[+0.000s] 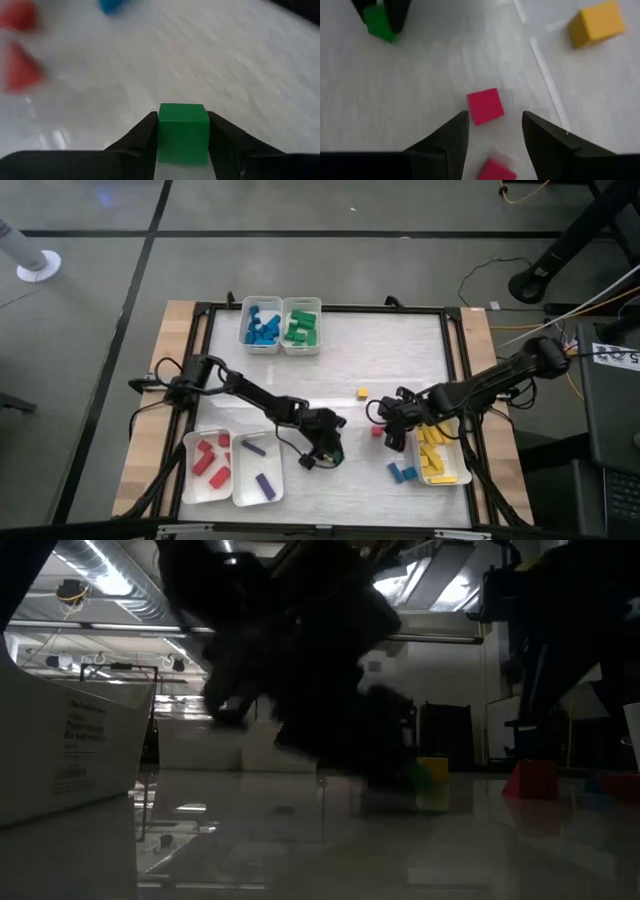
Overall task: Sort blocks
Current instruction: Put the green block into the top right white bin
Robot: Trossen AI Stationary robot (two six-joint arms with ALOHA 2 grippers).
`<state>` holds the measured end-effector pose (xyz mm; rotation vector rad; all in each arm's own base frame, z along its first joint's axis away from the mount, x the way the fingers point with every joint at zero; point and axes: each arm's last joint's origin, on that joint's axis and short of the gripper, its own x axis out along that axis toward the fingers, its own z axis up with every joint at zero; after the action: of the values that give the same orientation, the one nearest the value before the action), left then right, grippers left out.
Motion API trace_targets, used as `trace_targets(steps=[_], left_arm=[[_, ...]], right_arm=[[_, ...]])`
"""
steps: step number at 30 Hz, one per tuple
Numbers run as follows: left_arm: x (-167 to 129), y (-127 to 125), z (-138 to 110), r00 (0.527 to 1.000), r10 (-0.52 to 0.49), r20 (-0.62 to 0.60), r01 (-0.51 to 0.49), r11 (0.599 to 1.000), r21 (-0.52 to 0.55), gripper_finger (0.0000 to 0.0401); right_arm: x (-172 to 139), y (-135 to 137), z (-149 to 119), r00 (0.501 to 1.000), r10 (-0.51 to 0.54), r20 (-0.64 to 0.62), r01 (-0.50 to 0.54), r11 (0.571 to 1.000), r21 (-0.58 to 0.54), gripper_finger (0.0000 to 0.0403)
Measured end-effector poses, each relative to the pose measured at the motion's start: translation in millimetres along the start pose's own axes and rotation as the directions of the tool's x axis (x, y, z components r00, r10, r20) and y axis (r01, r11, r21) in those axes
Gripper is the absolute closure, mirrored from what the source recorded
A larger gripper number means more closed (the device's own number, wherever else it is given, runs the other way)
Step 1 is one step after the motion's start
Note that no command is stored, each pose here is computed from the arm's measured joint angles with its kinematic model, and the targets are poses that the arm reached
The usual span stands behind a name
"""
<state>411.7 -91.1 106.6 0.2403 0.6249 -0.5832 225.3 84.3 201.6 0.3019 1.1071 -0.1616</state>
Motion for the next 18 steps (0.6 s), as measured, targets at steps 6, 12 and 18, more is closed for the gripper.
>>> trace_targets(steps=[6,12,18], left_arm=[[-44.9,16.7,23.4,0.998,0.052,-0.017,-0.053,0.997,-0.064,0.0279],[-108.5,36.5,34.6,0.964,0.220,-0.149,-0.233,0.969,-0.078,0.0279],[-174.9,60.4,36.7,0.817,0.505,-0.279,-0.536,0.843,-0.045,0.0275]], right_arm=[[8.3,18.9,-2.9,0.997,0.066,0.032,-0.062,0.992,-0.114,0.0221],[9.8,33.3,-11.5,0.995,0.076,0.058,-0.065,0.984,-0.168,0.0221],[18.6,41.4,-20.3,0.998,0.023,0.066,-0.009,0.977,-0.212,0.0221]])
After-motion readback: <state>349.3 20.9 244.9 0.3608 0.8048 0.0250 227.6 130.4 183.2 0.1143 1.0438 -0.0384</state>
